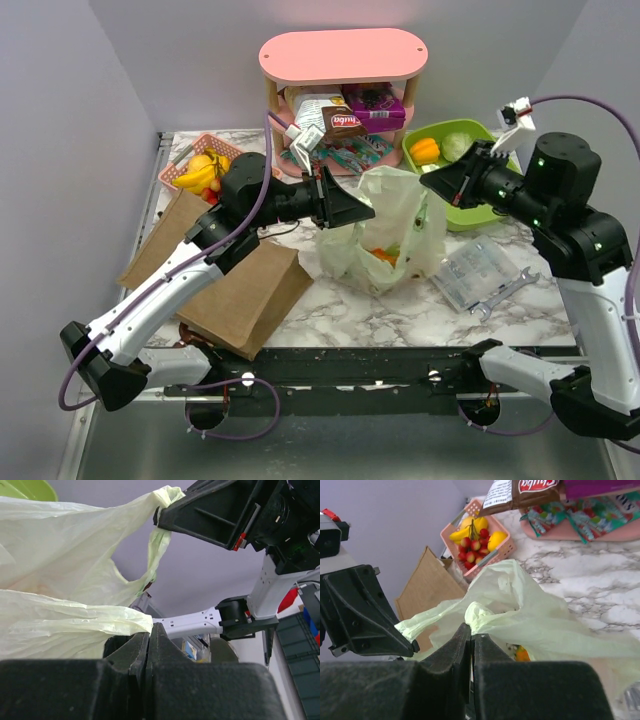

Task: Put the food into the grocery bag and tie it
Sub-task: Adjust the grocery bag at the center of the board.

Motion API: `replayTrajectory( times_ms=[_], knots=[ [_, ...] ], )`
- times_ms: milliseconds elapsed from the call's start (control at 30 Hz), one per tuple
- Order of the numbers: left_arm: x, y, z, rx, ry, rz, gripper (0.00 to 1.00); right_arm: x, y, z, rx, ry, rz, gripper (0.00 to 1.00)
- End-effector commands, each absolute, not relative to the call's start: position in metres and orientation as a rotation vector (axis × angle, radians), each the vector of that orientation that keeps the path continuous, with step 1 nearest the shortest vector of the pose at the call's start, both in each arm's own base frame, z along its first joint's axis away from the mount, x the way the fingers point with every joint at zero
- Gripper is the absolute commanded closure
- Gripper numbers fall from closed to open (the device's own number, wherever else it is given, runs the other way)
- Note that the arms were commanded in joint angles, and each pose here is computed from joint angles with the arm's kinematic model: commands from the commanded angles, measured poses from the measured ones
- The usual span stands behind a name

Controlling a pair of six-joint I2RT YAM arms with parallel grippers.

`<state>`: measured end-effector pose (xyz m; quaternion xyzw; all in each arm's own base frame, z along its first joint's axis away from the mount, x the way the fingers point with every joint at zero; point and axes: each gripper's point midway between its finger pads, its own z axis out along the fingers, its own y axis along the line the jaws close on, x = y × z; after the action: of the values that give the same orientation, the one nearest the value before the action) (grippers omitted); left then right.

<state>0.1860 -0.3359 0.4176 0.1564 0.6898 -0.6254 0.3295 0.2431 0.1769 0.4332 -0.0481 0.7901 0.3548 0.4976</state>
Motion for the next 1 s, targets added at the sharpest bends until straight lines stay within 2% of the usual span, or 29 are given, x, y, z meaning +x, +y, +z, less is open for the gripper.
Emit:
replayTrajectory(
  times_ms=[0,267,400,567,633,767,967],
  knots=[
    [0.171,-0.341,0.44,0.512,1.719,-1.731,1.0,0.236,0.163,0.439,-0.143,1.869,0.778,0.91],
    [0.172,-0.343,0.394,0.482,1.829,-1.729,1.0,0.215,0.181,0.367,-0.173,2.048,0.911,0.91],
    [0.172,-0.345,0.389,0.496,1.824,-1.732,0.93,0.208,0.184,0.361,-0.187,2.059,0.95,0.91],
    [0.171,-0.346,0.389,0.51,1.822,-1.74,0.52,0.205,0.186,0.373,-0.211,2.019,0.976,0.91],
    [0.169,-0.344,0.391,0.526,1.818,-1.733,0.44,0.204,0.188,0.377,-0.223,2.005,0.993,0.91],
    [0.169,-0.333,0.389,0.559,1.842,-1.616,0.42,0.201,0.19,0.381,-0.24,1.989,1.013,0.91],
    [0.158,-0.309,0.37,0.648,1.878,-1.451,0.48,0.197,0.187,0.371,-0.24,2.02,0.999,0.91]
  ],
)
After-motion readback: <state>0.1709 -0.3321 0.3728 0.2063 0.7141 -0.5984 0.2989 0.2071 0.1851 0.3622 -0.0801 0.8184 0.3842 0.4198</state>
